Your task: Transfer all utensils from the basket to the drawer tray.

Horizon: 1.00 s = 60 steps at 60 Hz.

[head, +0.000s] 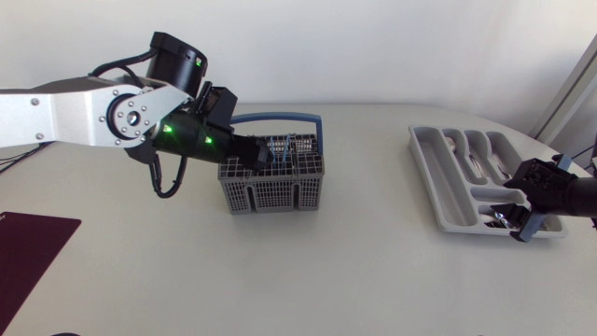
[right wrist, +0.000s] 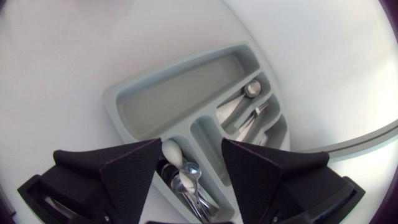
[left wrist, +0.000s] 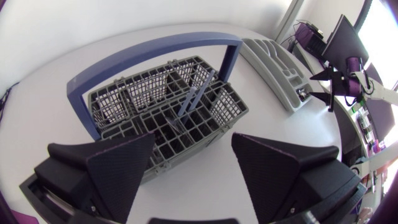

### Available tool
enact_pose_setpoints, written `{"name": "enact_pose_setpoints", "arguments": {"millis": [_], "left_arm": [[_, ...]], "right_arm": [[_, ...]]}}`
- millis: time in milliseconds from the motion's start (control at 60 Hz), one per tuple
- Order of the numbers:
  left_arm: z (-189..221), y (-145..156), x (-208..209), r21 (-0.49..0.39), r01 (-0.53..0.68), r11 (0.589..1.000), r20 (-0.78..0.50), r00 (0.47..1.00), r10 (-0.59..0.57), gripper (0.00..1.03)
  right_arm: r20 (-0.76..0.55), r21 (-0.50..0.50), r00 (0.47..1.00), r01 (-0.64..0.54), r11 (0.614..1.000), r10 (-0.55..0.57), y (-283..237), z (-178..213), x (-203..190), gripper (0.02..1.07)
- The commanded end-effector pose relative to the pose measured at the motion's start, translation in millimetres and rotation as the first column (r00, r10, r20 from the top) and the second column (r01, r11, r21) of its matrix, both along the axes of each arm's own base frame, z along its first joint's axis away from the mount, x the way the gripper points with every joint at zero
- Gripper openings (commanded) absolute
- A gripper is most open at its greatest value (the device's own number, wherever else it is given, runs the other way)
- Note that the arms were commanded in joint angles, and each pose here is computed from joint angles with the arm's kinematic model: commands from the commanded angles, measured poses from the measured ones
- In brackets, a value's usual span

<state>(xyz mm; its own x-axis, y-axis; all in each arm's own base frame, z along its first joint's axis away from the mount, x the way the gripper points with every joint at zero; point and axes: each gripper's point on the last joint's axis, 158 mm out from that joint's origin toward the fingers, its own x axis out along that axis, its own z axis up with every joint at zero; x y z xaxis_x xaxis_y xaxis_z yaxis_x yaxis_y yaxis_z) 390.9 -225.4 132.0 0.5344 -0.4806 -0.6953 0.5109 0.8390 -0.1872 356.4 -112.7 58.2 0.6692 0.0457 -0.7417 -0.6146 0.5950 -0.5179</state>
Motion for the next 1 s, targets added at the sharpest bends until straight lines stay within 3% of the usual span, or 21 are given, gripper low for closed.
{"name": "enact_pose_setpoints", "arguments": {"millis": [0, 233, 367, 467, 767, 983], "left_arm": [[-4.4, -2.8, 10.8, -0.01, -0.045, 0.999, -0.034, 0.998, 0.045, 0.81], [-20.6, -1.6, 24.2, -0.018, -0.125, 0.992, -0.107, 0.987, 0.122, 0.72], [-23.8, -1.6, 27.4, -0.024, -0.15, 0.988, -0.128, 0.981, 0.146, 0.59], [-28.0, -1.4, 26.9, -0.02, -0.157, 0.987, -0.144, 0.978, 0.153, 0.58], [-34.1, 9.2, 37.4, -0.027, -0.212, 0.977, -0.171, 0.964, 0.204, 0.29], [-35.2, 11.0, 41.7, -0.029, -0.219, 0.975, -0.172, 0.962, 0.211, 0.24]], "right_arm": [[-0.018, 0.082, 1.0, 0.019, 0.996, -0.018, 27.5, -1.3, -7.3, 0.75], [-0.007, 0.13, 1.0, -0.025, 0.991, 0.026, 85.4, 8.6, -10.0, 0.75], [-0.014, 0.145, 0.999, -0.043, 0.988, 0.045, 105.8, 8.2, -11.2, 0.75], [-0.023, 0.152, 0.998, -0.056, 0.987, 0.06, 117.7, 5.5, -12.0, 0.75], [-0.025, 0.139, 0.996, -0.083, 0.987, 0.087, 137.3, 4.4, -14.1, 0.75], [-0.027, 0.125, 0.994, -0.097, 0.987, 0.102, 146.6, 3.7, -17.4, 0.75]]}}
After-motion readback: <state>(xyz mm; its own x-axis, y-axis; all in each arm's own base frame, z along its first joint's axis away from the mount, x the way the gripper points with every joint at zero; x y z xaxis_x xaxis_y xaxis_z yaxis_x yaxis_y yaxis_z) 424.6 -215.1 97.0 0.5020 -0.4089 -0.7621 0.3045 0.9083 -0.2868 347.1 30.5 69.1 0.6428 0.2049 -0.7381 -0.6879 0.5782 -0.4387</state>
